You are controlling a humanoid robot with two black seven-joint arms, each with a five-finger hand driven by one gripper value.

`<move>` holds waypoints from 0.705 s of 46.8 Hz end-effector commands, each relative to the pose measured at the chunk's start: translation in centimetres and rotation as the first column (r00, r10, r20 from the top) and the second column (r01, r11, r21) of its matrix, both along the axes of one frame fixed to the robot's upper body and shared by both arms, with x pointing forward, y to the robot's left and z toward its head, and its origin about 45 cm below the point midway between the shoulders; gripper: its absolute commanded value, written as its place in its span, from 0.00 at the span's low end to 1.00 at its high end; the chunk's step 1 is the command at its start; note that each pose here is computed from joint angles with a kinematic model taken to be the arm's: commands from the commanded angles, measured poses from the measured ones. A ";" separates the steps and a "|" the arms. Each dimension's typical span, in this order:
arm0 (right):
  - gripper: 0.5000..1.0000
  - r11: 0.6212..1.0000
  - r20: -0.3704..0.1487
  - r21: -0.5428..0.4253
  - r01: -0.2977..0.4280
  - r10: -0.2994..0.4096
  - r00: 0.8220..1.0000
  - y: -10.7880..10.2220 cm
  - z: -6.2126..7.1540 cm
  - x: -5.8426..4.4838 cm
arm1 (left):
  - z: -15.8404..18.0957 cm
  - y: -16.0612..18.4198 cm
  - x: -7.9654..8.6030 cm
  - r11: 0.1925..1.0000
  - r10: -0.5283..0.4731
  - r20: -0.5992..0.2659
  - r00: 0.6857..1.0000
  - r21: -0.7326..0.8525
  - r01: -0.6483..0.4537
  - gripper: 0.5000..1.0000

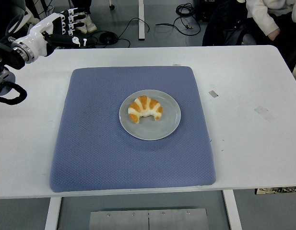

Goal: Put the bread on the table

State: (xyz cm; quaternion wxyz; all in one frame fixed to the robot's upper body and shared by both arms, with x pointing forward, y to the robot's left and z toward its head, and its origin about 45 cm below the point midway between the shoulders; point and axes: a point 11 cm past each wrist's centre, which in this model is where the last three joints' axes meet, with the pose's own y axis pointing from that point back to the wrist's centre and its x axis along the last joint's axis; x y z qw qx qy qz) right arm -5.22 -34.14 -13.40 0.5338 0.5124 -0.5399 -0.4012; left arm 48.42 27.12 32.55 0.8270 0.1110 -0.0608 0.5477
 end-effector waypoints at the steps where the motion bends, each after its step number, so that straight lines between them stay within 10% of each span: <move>1: 1.00 1.000 0.000 0.000 0.001 -0.001 1.000 0.0 0.0 0.0 | -0.1 0.1 0.0 1.000 0.006 0.001 1.000 0.002 -0.006 0.93; 33: 1.00 1.000 0.000 0.000 -0.001 0.001 1.000 0.0 0.0 0.0 | 0.4 -2.0 0.1 0.998 -0.024 -0.003 1.000 0.056 0.024 0.93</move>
